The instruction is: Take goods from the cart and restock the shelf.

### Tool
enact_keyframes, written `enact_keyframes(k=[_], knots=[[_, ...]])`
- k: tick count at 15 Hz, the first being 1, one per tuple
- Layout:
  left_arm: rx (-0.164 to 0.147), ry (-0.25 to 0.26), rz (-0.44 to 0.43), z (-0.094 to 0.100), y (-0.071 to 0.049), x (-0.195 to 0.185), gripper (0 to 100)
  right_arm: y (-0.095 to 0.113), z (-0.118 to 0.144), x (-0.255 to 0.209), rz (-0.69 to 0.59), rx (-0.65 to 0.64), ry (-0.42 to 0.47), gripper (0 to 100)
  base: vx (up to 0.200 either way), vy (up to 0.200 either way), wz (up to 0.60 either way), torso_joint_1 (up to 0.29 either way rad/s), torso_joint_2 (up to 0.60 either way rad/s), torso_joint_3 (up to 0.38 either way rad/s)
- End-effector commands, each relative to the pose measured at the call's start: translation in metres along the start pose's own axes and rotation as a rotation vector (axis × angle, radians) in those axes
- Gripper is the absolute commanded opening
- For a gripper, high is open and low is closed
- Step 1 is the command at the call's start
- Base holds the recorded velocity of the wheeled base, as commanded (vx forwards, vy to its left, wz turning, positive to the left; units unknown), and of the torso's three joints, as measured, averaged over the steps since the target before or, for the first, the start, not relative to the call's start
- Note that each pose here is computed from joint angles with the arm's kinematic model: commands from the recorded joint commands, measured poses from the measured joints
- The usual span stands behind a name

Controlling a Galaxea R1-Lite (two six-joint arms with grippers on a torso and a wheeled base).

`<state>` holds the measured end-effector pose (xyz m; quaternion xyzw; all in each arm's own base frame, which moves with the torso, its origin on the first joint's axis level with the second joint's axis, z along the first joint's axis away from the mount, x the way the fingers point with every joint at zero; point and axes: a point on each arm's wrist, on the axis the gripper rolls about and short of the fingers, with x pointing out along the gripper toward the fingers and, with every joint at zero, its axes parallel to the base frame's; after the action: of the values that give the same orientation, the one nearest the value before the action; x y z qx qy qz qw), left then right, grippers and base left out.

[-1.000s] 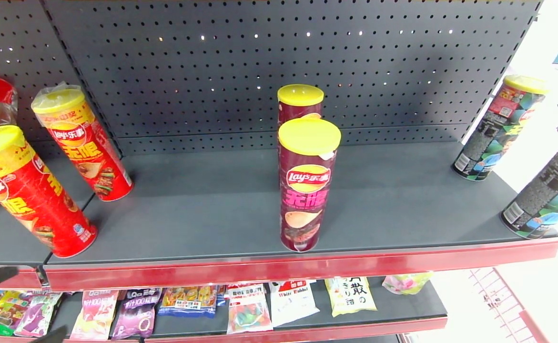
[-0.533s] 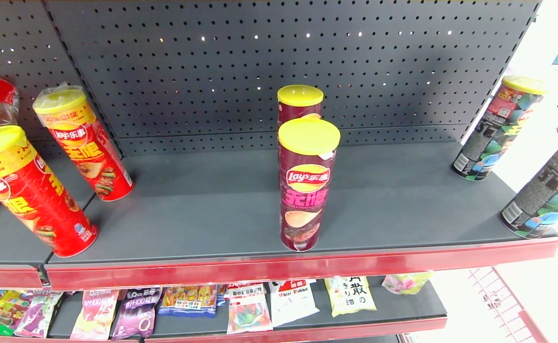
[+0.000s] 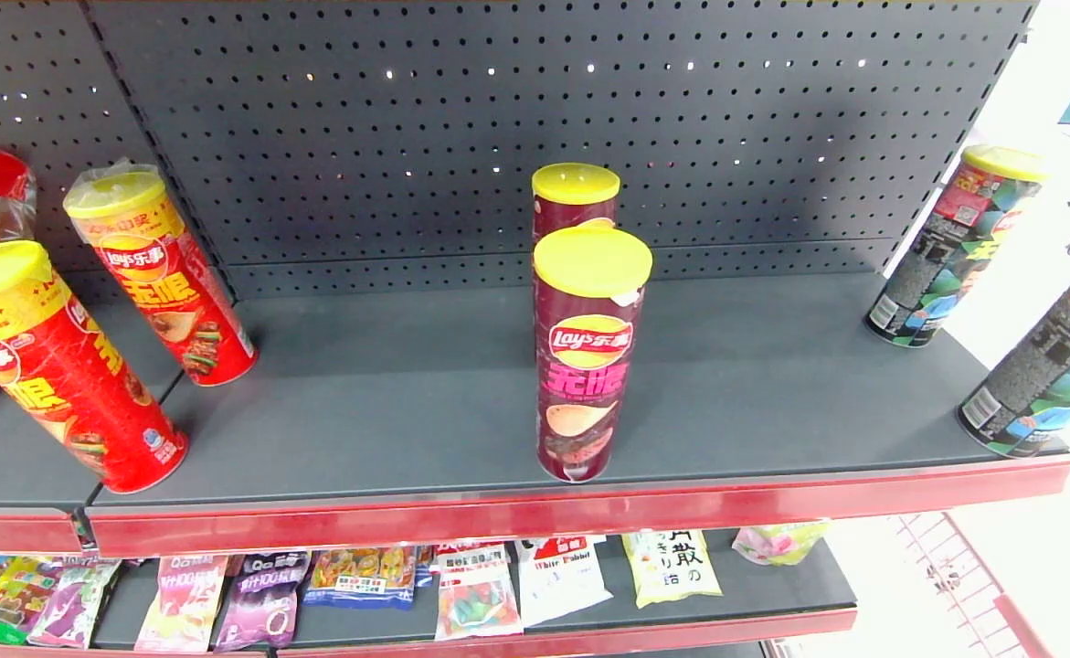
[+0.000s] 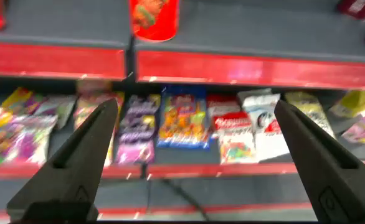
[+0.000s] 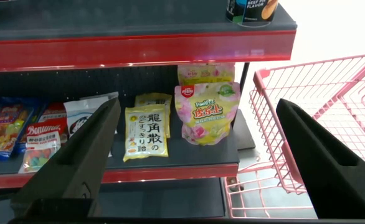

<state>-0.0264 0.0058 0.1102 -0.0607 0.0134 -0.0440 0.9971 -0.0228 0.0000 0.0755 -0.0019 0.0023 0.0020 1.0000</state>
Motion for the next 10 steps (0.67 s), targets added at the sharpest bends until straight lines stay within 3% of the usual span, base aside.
enact_keyframes(k=[1,3,4,5,6,7,9,10], knots=[[0.041,0.044,-0.141,-0.0288,-0.0005,0.0115,100,0.0,0.0,0.0,0.001,-0.001,0.0,100,0.0,0.0,0.0,0.0,0.0,0.0],[0.037,0.045,-0.132,-0.029,-0.0003,0.0115,100,0.0,0.0,0.0,0.001,-0.001,0.0,100,0.0,0.0,0.0,0.0,0.0,0.0],[0.013,0.047,-0.054,-0.0283,0.0012,0.0118,100,0.0,0.0,0.0,0.001,0.002,0.0,100,0.0,0.0,0.0,0.0,0.0,0.0],[0.012,0.058,0.018,-0.0283,0.0024,0.0128,100,0.0,0.0,0.0,0.001,0.002,0.0,100,0.0,0.0,0.0,0.0,0.0,0.0],[0.016,0.087,0.151,-0.0283,0.0032,0.0158,100,0.0,0.0,0.0,0.002,0.004,0.0,100,0.0,0.0,0.0,0.0,0.0,0.0],[0.013,0.086,0.198,-0.0284,0.0027,0.016,100,0.0,0.0,0.0,0.002,0.004,0.0,100,0.0,0.0,0.0,0.0,0.0,0.0],[0.014,0.055,0.309,-0.0288,0.0012,0.0142,100,0.0,0.0,0.0,0.002,0.004,0.0,100,0.0,0.0,0.0,0.0,0.0,0.0],[0.042,0.003,0.266,-0.031,0.0002,0.0098,100,0.0001,0.0,0.0,0.004,0.004,0.0,100,0.0,0.0,0.0,0.0,0.0,0.0]])
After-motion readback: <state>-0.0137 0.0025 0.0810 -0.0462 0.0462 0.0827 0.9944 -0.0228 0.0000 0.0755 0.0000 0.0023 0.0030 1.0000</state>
